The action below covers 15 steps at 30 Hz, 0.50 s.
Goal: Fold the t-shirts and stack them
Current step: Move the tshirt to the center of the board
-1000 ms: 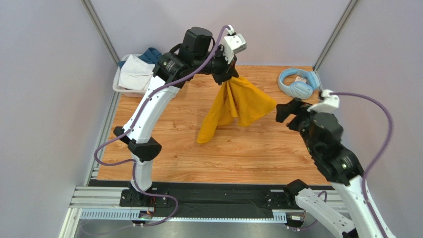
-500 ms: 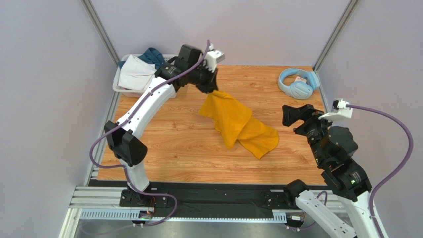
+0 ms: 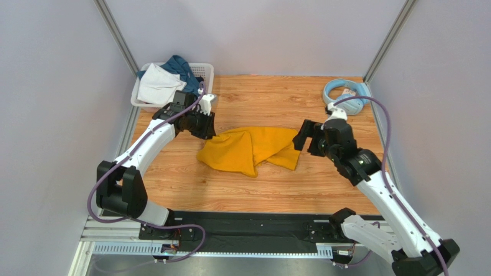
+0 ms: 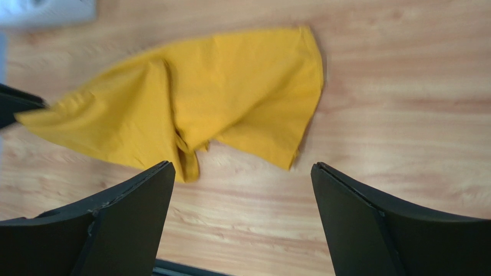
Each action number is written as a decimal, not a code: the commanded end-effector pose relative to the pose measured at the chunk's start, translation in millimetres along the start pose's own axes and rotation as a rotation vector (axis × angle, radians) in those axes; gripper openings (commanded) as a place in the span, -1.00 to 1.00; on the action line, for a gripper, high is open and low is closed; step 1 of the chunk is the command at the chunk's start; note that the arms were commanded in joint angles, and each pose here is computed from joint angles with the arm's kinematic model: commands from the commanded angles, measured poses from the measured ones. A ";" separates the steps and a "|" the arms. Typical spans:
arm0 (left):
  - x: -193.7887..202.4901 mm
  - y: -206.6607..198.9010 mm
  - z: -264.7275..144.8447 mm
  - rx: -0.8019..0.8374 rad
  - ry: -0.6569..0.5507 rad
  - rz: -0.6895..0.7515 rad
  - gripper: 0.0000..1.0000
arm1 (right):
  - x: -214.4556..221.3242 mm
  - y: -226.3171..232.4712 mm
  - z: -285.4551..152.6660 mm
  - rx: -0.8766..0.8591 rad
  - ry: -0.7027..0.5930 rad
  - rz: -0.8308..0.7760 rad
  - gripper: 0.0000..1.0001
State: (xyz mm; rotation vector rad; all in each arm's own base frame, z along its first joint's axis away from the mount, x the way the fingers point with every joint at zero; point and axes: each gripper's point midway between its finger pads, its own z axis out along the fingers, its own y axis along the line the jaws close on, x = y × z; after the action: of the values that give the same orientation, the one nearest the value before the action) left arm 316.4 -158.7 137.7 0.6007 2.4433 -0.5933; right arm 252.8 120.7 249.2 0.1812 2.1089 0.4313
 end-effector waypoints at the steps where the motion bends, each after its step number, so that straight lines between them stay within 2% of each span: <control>1: -54.7 -6.9 -25.6 0.003 -0.152 0.101 -0.08 | 57.6 -9.2 11.9 0.017 0.210 0.020 0.92; 2: -57.7 -7.1 -28.6 0.000 -0.160 0.120 0.24 | 63.2 -12.3 14.5 0.031 0.229 0.019 0.92; 4: -70.8 -5.9 -40.9 -0.035 -0.209 0.147 0.44 | 73.2 -21.2 17.6 0.068 0.254 0.018 0.90; 7: -86.5 -9.0 -60.2 -0.064 -0.271 0.181 0.50 | 85.6 -30.6 22.3 0.107 0.283 0.024 0.89; 10: -91.3 -26.5 -70.4 0.004 -0.303 0.184 0.64 | 96.7 -32.1 28.9 0.103 0.298 0.047 0.81; 15: -75.2 -57.0 -51.1 0.133 -0.220 0.164 0.64 | 116.2 -25.6 49.0 0.071 0.356 0.101 0.64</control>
State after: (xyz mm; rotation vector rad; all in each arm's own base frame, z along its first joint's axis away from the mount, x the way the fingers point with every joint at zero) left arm 337.4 -173.6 232.7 0.6700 2.1484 -0.6004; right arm 218.4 123.9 129.0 0.2280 2.4869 0.3670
